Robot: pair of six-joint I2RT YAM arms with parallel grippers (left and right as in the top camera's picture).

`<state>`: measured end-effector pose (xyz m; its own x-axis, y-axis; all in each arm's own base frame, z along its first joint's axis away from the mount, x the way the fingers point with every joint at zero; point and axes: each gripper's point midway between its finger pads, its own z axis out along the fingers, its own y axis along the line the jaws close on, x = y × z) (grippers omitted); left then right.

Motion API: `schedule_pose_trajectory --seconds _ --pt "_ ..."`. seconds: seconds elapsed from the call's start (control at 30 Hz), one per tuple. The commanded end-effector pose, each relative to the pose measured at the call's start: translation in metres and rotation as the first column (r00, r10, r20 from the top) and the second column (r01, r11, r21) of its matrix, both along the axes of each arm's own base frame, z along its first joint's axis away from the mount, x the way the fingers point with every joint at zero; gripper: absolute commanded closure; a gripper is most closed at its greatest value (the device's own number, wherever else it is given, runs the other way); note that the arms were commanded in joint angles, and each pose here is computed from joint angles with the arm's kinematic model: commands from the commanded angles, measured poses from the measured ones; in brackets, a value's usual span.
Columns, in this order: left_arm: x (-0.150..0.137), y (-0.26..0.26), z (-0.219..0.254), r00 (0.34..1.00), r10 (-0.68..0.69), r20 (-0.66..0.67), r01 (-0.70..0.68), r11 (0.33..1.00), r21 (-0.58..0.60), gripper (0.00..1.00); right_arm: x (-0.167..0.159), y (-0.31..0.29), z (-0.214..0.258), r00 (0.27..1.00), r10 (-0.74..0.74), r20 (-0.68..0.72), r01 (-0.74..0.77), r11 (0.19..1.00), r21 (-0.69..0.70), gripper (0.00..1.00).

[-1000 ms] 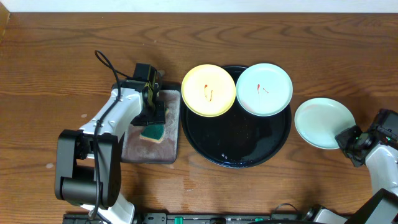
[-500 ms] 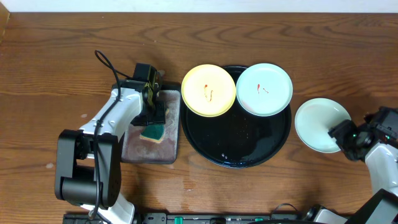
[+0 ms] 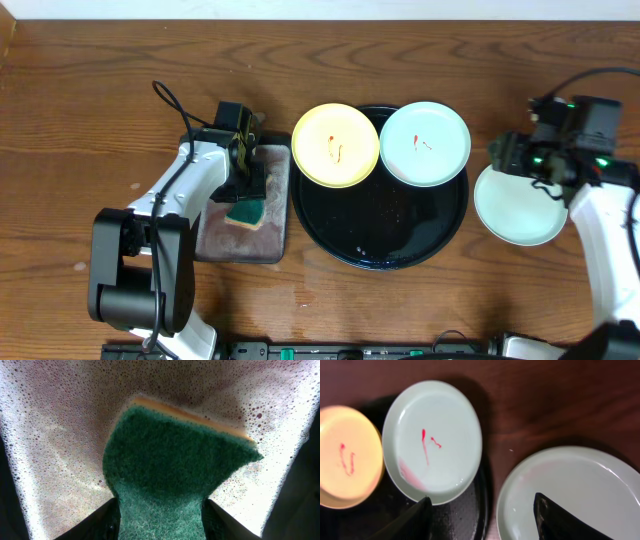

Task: Clean dirty plates on tray and stack at the side
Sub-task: 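Set the pale green plate down on the table right of the tray, then grasp the rim of the right pale green plate with the right gripper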

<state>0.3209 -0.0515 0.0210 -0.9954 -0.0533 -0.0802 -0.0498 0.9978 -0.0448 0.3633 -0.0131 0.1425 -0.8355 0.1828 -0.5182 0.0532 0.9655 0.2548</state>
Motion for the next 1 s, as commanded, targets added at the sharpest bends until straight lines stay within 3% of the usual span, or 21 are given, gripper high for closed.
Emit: schedule_pose_trajectory --seconds 0.0,0.17,0.4,0.53,0.77,0.97 --pt "0.003 0.001 -0.001 1.0 -0.001 -0.002 0.001 1.0 -0.002 0.46 0.009 0.008 -0.026 0.997 0.062 -0.052 -0.066 0.994 -0.086 0.38" --pt "0.003 0.001 -0.001 1.0 -0.001 -0.002 0.001 1.0 -0.002 0.46 0.024 0.026 -0.06 0.99 0.105 -0.095 -0.117 0.985 -0.123 0.46" --pt "0.003 0.001 -0.001 1.0 -0.001 -0.002 0.001 1.0 -0.002 0.46 0.035 0.025 -0.1 0.988 0.026 -0.154 -0.053 0.984 -0.17 0.55" --pt "0.003 0.001 -0.001 1.0 -0.001 -0.002 0.001 1.0 -0.002 0.46 0.034 0.025 -0.117 0.982 0.011 -0.19 -0.042 0.986 -0.162 0.67" --pt "0.003 0.001 -0.001 1.0 -0.001 -0.002 0.001 1.0 -0.002 0.46 0.032 0.025 -0.12 0.979 0.005 -0.202 -0.038 0.987 -0.158 0.99" --pt "0.003 0.001 -0.001 1.0 -0.001 -0.002 0.001 1.0 -0.002 0.46 0.033 0.024 -0.089 0.99 0.005 -0.14 -0.027 0.987 -0.161 0.99"
